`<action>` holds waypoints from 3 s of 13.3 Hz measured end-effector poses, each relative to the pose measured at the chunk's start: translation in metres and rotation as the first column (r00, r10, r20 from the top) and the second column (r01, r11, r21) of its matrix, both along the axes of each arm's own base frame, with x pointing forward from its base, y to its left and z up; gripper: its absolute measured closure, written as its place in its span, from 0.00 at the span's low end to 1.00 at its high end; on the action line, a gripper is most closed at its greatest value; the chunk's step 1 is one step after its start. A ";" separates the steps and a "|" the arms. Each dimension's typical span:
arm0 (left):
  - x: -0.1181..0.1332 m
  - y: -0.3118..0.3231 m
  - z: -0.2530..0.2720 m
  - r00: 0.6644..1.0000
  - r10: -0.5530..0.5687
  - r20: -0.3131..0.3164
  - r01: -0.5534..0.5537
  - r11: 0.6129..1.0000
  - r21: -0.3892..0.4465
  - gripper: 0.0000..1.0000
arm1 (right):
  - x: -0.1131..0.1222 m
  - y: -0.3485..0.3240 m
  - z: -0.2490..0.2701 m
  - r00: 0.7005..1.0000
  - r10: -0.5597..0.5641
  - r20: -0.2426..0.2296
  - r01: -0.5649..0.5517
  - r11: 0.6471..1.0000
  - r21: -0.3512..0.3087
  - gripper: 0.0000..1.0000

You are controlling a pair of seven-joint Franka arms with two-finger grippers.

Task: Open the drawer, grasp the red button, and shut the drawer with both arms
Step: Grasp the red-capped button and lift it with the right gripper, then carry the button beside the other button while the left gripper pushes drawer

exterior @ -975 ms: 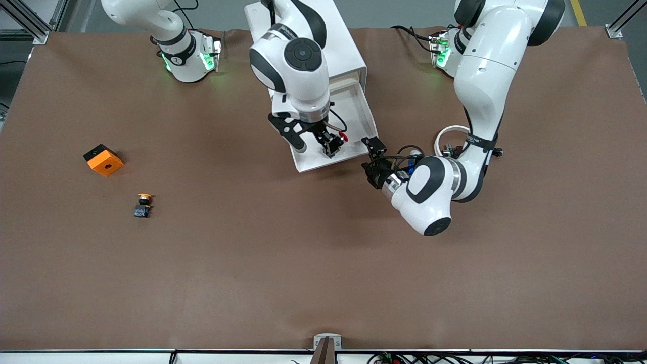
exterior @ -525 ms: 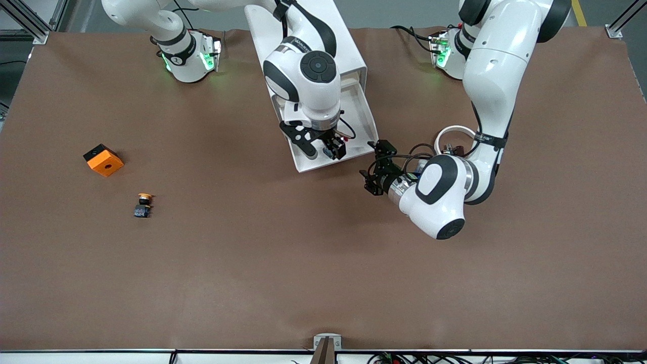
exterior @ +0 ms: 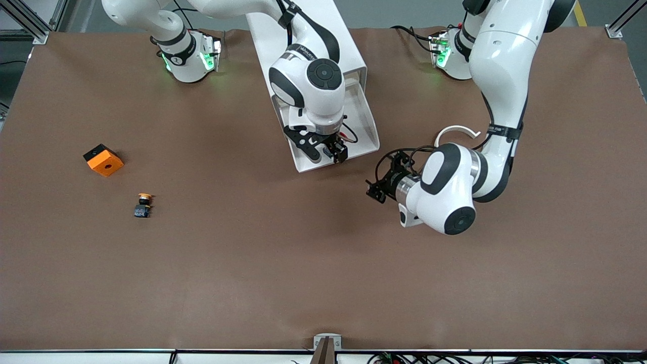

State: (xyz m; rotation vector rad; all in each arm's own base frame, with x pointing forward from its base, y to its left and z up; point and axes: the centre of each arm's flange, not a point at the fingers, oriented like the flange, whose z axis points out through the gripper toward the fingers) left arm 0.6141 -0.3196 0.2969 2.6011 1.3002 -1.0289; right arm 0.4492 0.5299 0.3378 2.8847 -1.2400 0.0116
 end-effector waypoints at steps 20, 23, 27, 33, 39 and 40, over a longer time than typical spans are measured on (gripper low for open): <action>0.024 -0.005 0.027 0.859 -0.280 0.429 0.236 0.960 0.153 0.00 | 0.048 -0.029 0.090 0.992 0.101 -0.076 -0.096 0.993 0.064 0.59; 0.020 -0.007 0.022 0.842 -0.329 0.428 0.286 0.944 0.162 0.00 | 0.104 -0.115 0.136 0.957 0.268 -0.107 -0.262 0.962 0.070 0.59; -0.013 -0.042 0.008 0.799 -0.431 0.420 0.378 0.902 0.207 0.00 | 0.160 -0.229 0.123 0.868 0.479 -0.131 -0.474 0.878 0.068 0.59; -0.101 -0.127 0.006 0.732 -0.560 0.387 0.522 0.827 0.209 0.00 | 0.174 -0.374 0.014 0.755 0.654 -0.038 -0.652 0.756 0.048 0.59; -0.157 -0.171 -0.010 0.749 -0.574 0.332 0.545 0.818 0.184 0.00 | 0.153 -0.446 -0.050 0.749 0.663 -0.010 -0.663 0.749 0.009 0.59; -0.167 -0.178 -0.013 0.754 -0.575 0.319 0.547 0.817 0.180 0.00 | 0.146 -0.451 -0.061 0.749 0.662 -0.003 -0.662 0.749 0.002 0.59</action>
